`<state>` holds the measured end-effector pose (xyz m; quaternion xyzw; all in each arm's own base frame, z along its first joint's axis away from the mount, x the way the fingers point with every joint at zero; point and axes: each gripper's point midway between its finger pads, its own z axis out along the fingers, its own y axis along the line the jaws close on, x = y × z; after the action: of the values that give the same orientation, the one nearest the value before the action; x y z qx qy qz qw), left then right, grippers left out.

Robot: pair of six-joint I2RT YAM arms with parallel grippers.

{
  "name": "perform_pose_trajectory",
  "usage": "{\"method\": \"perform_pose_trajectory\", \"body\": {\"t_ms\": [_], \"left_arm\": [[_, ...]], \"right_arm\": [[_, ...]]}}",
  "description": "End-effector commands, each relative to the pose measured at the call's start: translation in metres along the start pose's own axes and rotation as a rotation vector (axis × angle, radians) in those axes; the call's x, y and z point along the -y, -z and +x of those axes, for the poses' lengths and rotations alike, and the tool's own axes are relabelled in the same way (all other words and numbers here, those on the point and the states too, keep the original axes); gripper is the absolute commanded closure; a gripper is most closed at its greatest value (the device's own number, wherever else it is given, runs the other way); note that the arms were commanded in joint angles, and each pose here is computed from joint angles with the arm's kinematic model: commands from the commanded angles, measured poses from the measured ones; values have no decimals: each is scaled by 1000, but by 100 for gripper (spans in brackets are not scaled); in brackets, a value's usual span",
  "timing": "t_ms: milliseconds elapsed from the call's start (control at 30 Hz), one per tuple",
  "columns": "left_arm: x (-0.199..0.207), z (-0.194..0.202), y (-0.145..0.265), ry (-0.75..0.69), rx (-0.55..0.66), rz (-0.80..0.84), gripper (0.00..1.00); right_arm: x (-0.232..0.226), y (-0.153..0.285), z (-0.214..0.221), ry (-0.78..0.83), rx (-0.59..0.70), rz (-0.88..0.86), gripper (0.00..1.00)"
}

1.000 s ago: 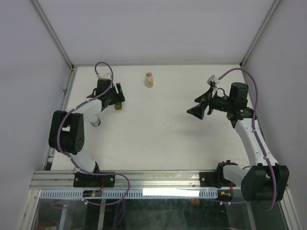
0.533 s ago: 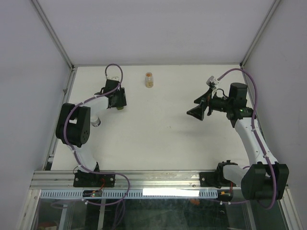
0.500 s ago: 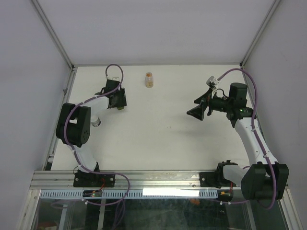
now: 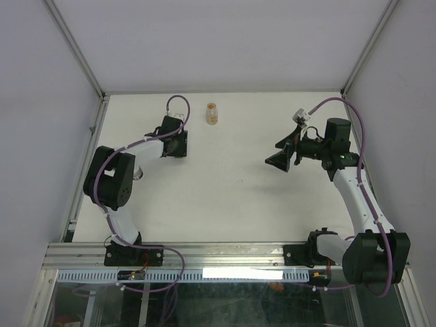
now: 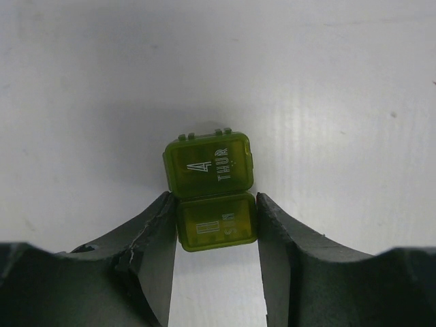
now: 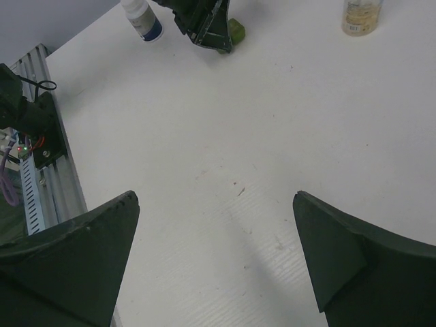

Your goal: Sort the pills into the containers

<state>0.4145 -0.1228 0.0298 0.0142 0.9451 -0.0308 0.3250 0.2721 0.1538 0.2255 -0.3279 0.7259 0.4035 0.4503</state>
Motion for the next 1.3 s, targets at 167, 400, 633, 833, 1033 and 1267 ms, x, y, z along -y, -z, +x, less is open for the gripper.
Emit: {"method": "perform_pose_trajectory", "body": {"t_ms": [167, 400, 633, 833, 1033, 1267], "left_arm": [[150, 26, 77, -501, 162, 545, 72], [247, 88, 124, -870, 248, 879, 72], [288, 128, 129, -1070, 246, 1024, 69], [294, 139, 124, -1102, 229, 1028, 51], [294, 125, 139, -1062, 311, 990, 30], [269, 96, 190, -936, 547, 961, 14]], "right_arm": [[-12, 5, -4, 106, 12, -47, 1], [-18, 12, -1, 205, 17, -47, 1], [-19, 18, -4, 217, 29, -40, 1], [-18, 21, -2, 222, 22, -44, 1], [-24, 23, 3, 248, 13, -79, 1], [-35, 26, 20, 404, 7, -120, 1]]}}
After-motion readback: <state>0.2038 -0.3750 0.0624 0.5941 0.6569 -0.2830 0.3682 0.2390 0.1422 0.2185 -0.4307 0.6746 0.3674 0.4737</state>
